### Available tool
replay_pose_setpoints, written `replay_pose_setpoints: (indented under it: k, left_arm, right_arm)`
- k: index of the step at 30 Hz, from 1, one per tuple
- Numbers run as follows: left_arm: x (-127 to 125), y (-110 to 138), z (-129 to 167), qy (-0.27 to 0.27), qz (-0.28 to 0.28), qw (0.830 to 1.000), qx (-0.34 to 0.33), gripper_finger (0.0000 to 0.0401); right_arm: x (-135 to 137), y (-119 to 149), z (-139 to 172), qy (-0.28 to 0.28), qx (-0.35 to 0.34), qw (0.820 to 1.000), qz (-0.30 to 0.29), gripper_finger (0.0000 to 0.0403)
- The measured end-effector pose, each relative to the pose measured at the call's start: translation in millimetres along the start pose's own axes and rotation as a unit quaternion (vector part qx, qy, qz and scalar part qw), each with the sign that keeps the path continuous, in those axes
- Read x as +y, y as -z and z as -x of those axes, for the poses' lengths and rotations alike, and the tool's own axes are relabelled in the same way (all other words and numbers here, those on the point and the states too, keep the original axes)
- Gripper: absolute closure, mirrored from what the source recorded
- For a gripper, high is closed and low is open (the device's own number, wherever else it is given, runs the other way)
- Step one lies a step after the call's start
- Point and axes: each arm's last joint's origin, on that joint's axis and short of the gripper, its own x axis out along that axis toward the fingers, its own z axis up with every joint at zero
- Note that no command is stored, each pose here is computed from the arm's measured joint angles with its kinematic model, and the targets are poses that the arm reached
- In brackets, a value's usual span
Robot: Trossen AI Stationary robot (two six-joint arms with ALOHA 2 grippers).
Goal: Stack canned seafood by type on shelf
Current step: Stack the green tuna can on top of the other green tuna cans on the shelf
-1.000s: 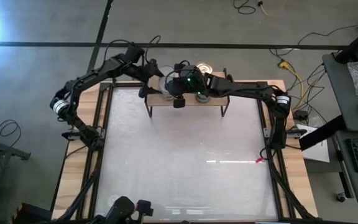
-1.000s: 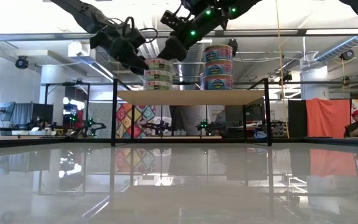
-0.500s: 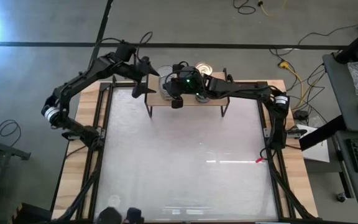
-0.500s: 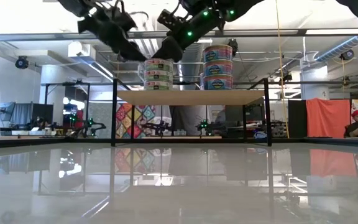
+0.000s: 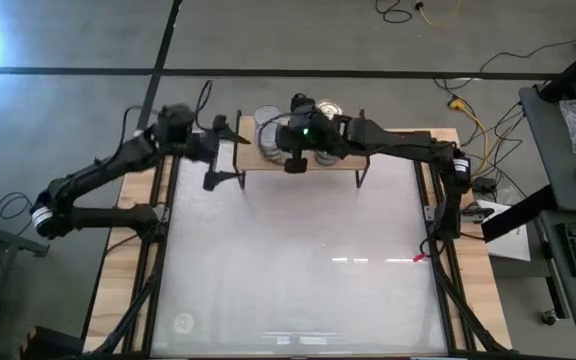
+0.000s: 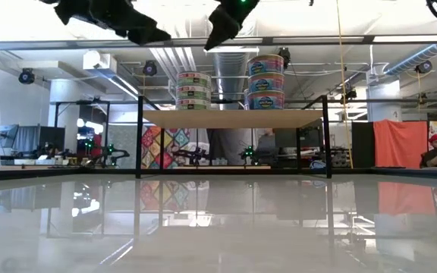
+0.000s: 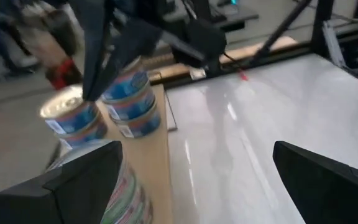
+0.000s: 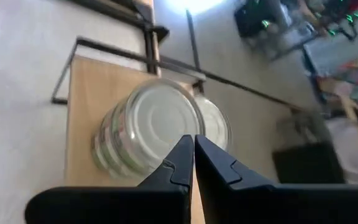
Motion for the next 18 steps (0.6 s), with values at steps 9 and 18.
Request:
replay_pose_setpoints:
  k: [9,18]
  left_arm:
    - [-56,12,2,-0.040,0.032,0.996,-0.069,0.0001]
    - [-107,19,-1,-0.043,0.055,0.995,-0.069,0.0001]
  right_arm:
    - [76,-27,28,0.094,0.055,0.994,0.033,0.0393]
    - [140,-9,16,0.131,0.109,0.985,0.035,0.0394]
